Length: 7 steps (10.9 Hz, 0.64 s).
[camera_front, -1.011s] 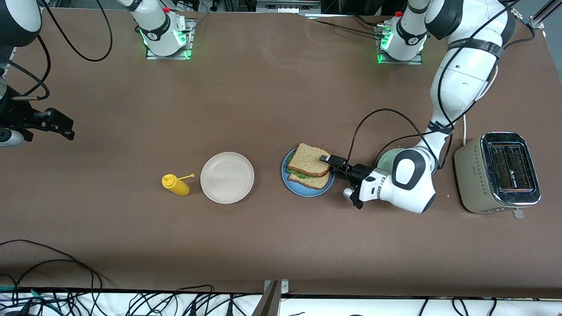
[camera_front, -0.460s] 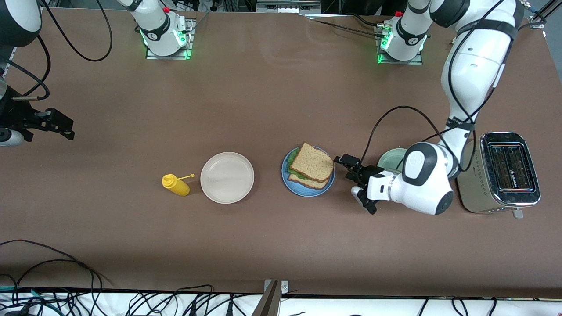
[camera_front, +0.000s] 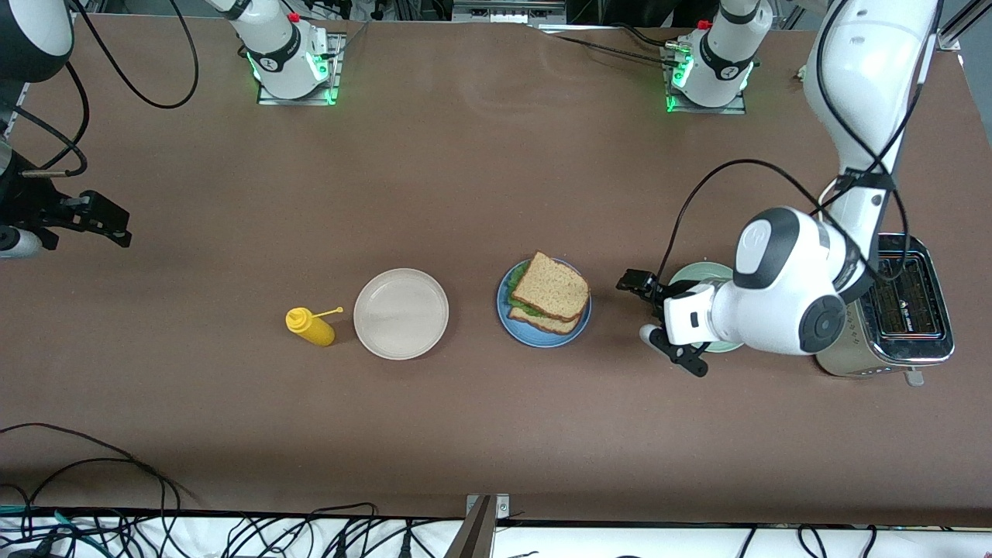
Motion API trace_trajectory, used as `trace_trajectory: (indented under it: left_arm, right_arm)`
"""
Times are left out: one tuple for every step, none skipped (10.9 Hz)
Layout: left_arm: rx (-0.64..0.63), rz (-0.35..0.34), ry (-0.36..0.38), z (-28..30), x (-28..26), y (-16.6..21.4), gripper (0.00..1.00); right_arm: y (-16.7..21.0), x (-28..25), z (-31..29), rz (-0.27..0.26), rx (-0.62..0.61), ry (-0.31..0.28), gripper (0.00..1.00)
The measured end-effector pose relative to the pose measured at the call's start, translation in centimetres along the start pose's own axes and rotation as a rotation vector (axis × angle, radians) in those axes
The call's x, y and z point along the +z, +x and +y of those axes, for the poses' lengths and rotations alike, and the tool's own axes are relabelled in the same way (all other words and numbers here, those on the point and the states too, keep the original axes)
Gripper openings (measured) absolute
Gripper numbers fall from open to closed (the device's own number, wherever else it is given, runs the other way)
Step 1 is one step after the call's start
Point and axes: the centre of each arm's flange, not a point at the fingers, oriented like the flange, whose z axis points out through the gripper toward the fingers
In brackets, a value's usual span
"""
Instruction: Make sandwich in blue plate with both arms
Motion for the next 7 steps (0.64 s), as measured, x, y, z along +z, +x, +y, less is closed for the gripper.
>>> trace_trajectory:
  left_arm:
    - [-0.037, -0.002, 0.073, 1.2, -1.8, -0.5, 1.00]
    - [-0.078, 0.013, 0.147, 2.8, -4.0, -1.2, 1.00]
    - [-0.113, 0.031, 0.193, 4.3, -6.5, -2.1, 1.00]
    - [-0.136, 0.034, 0.215, 5.3, -8.9, -3.5, 1.00]
    - [-0.156, 0.023, 0.243, 5.5, -11.1, -5.1, 1.00]
    - [-0.176, -0.007, 0.270, 5.4, -13.0, -6.9, 1.00]
    - [-0.194, -0.011, 0.306, 5.4, -14.9, -8.3, 1.00]
  right_arm:
    - [0.0, 0.0, 0.0, 0.000, 0.000, 0.000, 1.00]
    - [0.0, 0.0, 0.0, 0.000, 0.000, 0.000, 1.00]
    - [0.0, 0.0, 0.0, 0.000, 0.000, 0.000, 1.00]
    - [0.0, 0.0, 0.0, 0.000, 0.000, 0.000, 1.00]
    - [0.0, 0.0, 0.0, 0.000, 0.000, 0.000, 1.00]
    - [0.0, 0.0, 0.0, 0.000, 0.000, 0.000, 1.00]
    - [0.0, 0.0, 0.0, 0.000, 0.000, 0.000, 1.00]
